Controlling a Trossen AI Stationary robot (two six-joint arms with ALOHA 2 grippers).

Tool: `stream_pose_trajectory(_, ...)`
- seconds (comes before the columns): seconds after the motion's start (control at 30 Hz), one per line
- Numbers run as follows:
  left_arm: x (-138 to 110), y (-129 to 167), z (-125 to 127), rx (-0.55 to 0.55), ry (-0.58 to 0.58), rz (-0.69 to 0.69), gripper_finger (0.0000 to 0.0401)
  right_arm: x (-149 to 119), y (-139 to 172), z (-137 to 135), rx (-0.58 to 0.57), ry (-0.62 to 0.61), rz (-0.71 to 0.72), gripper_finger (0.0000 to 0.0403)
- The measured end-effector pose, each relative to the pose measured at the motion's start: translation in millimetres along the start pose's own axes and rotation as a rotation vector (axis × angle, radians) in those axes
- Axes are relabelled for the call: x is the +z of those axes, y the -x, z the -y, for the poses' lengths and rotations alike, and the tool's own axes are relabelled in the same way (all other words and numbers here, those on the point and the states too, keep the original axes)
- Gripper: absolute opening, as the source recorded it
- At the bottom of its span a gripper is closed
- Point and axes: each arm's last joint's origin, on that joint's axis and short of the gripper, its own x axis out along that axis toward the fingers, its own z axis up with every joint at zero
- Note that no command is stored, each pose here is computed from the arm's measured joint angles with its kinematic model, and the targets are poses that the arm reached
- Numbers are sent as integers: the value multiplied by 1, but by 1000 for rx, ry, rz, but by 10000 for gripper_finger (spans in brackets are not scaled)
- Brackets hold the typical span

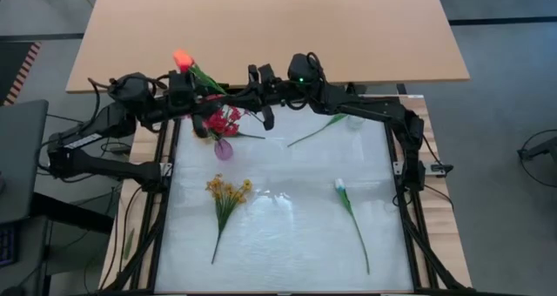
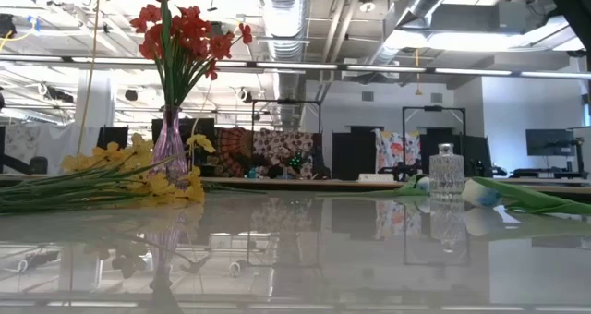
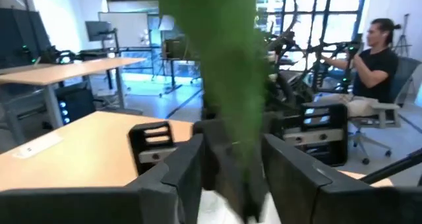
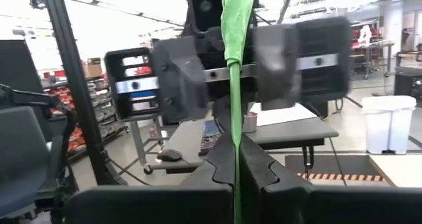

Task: Sort flowers into vase by color
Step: Put the orange tulip into the purple vase

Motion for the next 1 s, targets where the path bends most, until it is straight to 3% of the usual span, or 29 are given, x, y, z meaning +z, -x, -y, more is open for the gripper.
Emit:
stream_pose_trajectory(0.23, -3, 0, 0, 9, -19, -26, 14, 0, 0, 1, -21, 2, 4, 32)
stream_pose_trajectory(0.63, 3, 3, -1, 20, -53, 17, 0, 0, 2, 3, -17, 26, -19, 114)
stream_pose_trajectory(0.87, 36, 28, -15, 219, -143, -57, 0, -16, 14, 12, 88, -71, -223, 227)
stream_pose_trajectory(1.0, 57, 42, -28, 323, -176, -149, 0, -30, 21, 16, 77, -145, -357, 246)
